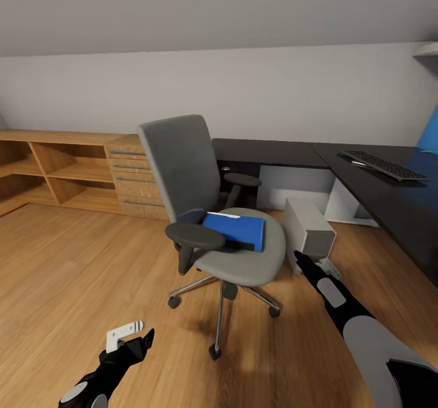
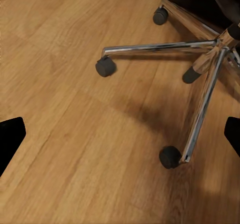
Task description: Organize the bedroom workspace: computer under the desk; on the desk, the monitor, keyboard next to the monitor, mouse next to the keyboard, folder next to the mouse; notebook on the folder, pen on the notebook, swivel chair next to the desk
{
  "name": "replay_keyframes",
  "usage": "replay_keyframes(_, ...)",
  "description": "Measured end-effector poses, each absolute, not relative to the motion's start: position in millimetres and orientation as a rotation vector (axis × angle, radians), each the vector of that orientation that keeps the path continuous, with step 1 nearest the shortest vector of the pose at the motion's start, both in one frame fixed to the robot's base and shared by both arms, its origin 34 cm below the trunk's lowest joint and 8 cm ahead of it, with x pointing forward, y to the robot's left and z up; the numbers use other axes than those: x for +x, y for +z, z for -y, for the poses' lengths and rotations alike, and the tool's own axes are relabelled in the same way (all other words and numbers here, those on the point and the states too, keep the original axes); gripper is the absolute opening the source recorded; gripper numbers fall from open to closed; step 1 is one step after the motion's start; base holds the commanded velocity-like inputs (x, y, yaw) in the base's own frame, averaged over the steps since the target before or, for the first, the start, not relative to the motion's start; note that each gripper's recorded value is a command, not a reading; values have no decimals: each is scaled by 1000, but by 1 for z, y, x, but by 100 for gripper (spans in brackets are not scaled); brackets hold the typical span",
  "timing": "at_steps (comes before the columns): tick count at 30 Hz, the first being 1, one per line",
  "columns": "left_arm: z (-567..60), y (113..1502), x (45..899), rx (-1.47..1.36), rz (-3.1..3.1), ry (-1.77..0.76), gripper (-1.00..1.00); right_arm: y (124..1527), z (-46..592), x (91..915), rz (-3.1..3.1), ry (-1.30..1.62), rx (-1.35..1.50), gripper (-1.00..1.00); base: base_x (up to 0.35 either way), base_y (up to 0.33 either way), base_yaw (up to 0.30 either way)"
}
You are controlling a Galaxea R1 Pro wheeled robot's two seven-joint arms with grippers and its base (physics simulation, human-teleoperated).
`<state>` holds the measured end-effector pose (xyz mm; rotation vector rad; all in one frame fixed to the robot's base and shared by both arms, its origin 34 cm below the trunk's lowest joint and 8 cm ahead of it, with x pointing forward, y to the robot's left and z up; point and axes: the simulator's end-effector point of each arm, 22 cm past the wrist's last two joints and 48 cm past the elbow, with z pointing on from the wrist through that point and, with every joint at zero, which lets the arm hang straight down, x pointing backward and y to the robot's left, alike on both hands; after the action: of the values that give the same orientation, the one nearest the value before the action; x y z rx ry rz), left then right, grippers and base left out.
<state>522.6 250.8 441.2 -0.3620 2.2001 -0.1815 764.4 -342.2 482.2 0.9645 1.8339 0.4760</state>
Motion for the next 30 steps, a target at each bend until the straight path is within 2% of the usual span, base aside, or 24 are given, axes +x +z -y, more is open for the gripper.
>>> replay_keyframes(3, -252, 441, 523, -364, -2199, -181, 100, 482, 342, 764, -1834, 476, 964, 100, 107, 0, 0)
replay_keyframes(18, -252, 441, 523, -366, -2199, -179, 100, 482, 342, 764, -1835, 476, 965, 100, 294, 0, 0)
replay_keyframes(30, -260, 441, 523, -383, -2195, -168, 100, 478, 336, 763, -1849, 488, 967, 100, 26, 0, 0)
